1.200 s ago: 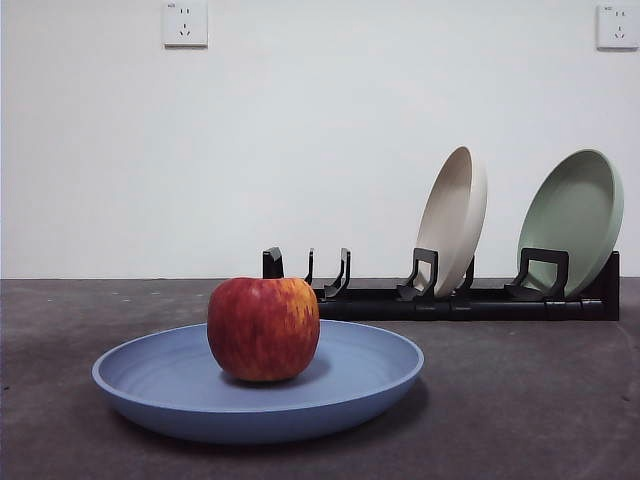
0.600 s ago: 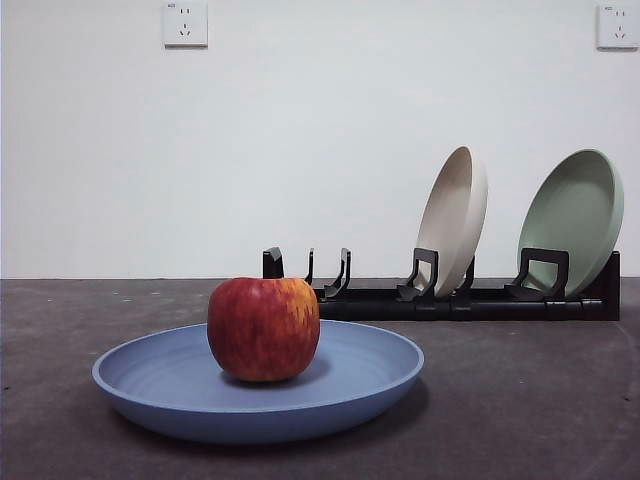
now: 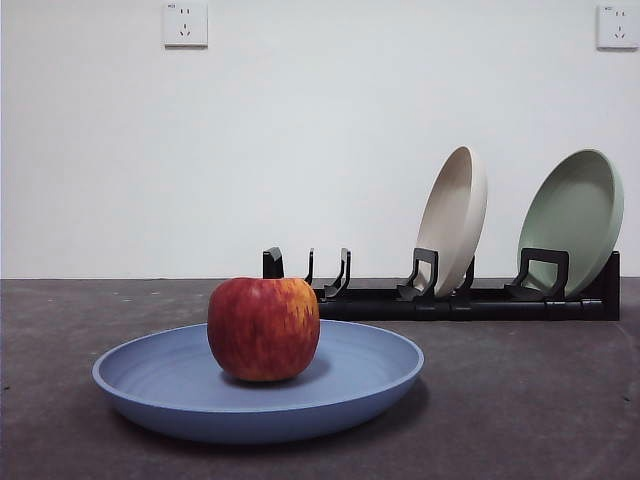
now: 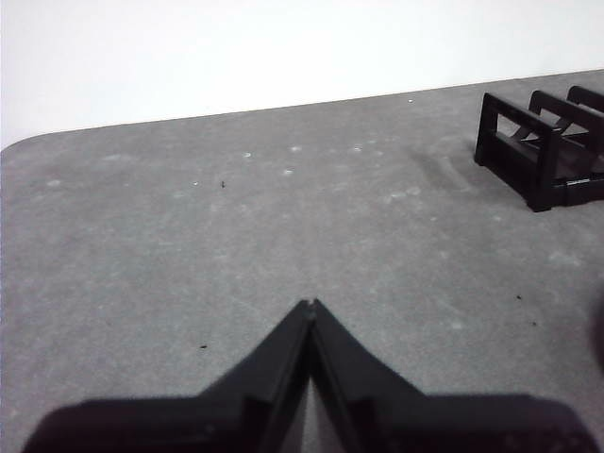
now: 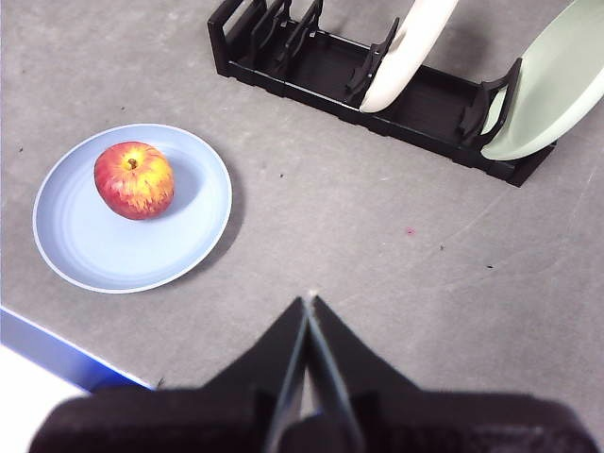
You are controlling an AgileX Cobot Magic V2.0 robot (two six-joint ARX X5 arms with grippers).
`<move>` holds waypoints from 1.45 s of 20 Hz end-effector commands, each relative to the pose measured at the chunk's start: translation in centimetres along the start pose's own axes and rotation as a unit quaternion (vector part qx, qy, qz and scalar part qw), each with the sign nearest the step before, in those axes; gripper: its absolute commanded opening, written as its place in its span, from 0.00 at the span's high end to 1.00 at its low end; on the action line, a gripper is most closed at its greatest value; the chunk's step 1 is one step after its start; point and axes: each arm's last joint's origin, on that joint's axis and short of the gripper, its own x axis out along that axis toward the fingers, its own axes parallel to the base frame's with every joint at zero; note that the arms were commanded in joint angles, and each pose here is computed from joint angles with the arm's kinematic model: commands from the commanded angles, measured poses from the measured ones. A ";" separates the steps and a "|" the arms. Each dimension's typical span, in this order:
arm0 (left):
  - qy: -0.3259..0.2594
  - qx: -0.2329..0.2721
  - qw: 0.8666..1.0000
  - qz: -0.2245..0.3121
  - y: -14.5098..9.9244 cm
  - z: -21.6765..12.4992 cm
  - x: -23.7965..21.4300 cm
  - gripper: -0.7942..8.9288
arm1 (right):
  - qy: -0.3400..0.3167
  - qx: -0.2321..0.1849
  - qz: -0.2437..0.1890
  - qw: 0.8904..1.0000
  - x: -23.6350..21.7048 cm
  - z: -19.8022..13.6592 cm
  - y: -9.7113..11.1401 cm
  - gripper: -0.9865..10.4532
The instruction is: Take the blue plate from the plate rack,put the plate on the table,take the apple from the table,put the apple in the plate
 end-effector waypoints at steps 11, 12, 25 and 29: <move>0.034 -0.009 0.999 -0.002 0.0 -0.7 0.4 0.92 | 0.008 -0.013 -0.003 1.000 -0.1 -0.1 -0.1 0.91; 0.034 -0.009 0.999 -0.002 0.0 -0.7 0.4 0.92 | 0.008 -0.012 -0.003 1.000 -0.1 -0.1 -0.1 0.91; 0.034 -0.009 0.999 -0.002 0.0 -0.7 0.4 0.92 | -0.239 -0.038 -0.112 0.964 8.4 -4.4 -4.2 0.91; 0.034 -0.009 0.999 -0.002 0.0 -0.7 0.4 0.92 | -0.251 -0.017 -0.149 0.956 10.3 -8.9 -5.1 0.91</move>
